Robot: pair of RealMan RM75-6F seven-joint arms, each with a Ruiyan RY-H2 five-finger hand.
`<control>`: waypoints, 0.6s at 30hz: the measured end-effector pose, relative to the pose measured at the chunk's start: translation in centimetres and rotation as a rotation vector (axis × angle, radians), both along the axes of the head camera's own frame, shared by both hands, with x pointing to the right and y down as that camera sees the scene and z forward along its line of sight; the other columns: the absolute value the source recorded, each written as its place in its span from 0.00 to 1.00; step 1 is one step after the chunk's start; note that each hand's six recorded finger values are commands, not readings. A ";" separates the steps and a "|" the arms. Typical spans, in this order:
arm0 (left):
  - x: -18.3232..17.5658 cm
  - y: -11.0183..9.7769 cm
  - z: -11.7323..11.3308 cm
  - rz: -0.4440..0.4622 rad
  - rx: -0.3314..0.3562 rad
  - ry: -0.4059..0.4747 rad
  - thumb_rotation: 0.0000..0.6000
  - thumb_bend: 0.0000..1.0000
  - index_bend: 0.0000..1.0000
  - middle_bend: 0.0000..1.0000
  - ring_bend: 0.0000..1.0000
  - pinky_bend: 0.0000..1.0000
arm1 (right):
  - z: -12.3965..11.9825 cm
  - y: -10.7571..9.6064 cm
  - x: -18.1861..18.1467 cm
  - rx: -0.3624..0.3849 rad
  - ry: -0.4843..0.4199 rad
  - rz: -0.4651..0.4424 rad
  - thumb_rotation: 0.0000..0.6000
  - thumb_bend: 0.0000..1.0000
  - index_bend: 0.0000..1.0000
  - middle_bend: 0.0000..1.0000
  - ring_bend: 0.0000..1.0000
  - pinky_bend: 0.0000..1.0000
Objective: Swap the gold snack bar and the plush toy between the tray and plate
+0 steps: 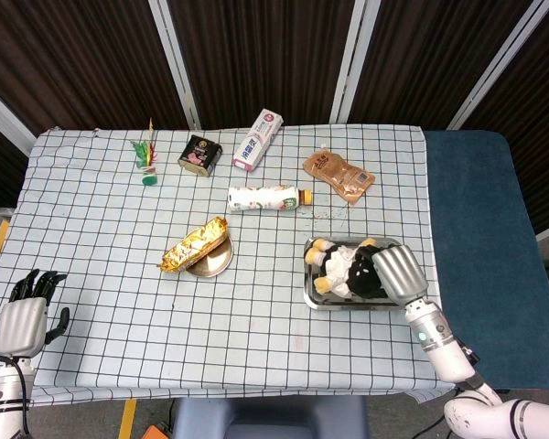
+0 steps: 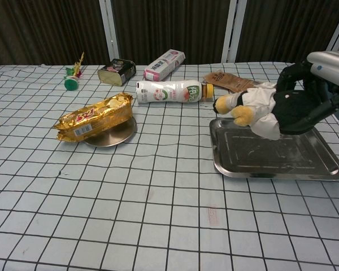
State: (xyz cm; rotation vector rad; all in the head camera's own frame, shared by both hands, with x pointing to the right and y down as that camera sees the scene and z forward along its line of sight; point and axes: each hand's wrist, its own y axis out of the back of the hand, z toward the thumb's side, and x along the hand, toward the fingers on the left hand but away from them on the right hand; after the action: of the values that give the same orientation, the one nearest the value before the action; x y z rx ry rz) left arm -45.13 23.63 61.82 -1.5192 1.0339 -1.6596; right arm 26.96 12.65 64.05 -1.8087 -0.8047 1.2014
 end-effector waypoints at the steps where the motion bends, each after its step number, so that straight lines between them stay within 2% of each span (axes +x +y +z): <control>1: 0.1 0.0 0.0 0.001 0.000 0.002 1.00 0.48 0.21 0.16 0.07 0.15 | 0.2 0.0 0.5 -0.005 0.002 0.009 1.00 0.26 0.93 0.68 0.78 0.75; 4: 0.3 0.1 0.0 0.008 0.001 0.011 1.00 0.48 0.21 0.16 0.07 0.15 | 0.9 0.1 2.4 -0.020 0.030 0.025 1.00 0.26 0.89 0.68 0.73 0.74; 6: 0.5 0.1 -0.1 0.013 0.002 0.015 1.00 0.48 0.21 0.16 0.07 0.15 | 1.5 0.3 3.7 -0.029 0.061 0.027 1.00 0.26 0.83 0.65 0.66 0.73; 9: 0.7 0.2 -0.1 0.018 0.002 0.023 1.00 0.48 0.21 0.16 0.07 0.15 | 2.2 0.7 5.2 -0.040 0.113 0.024 1.00 0.26 0.65 0.51 0.51 0.65; 11: 0.6 0.2 -0.2 0.017 0.004 0.024 1.00 0.48 0.21 0.16 0.07 0.15 | 2.6 1.0 5.6 -0.054 0.139 0.020 1.00 0.26 0.45 0.36 0.36 0.50; 14: 0.6 0.1 -0.2 0.014 0.005 0.024 1.00 0.48 0.21 0.16 0.07 0.15 | 3.2 1.7 6.0 -0.114 0.170 0.011 1.00 0.25 0.17 0.13 0.15 0.27; 16: 0.5 0.1 -0.2 0.012 0.004 0.023 1.00 0.48 0.21 0.16 0.07 0.15 | 3.6 2.3 6.3 -0.166 0.189 0.000 1.00 0.22 0.05 0.03 0.04 0.17; 18: 0.5 0.1 -0.1 0.012 0.003 0.022 1.00 0.48 0.21 0.16 0.07 0.15 | 3.6 2.7 6.4 -0.205 0.202 -0.013 1.00 0.19 0.00 0.00 0.00 0.10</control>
State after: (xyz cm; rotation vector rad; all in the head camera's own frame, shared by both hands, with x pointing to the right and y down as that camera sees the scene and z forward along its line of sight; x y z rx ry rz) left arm -44.61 23.77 61.67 -1.5428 1.0359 -1.6356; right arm 33.40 15.34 67.67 -1.8136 -0.5708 1.4761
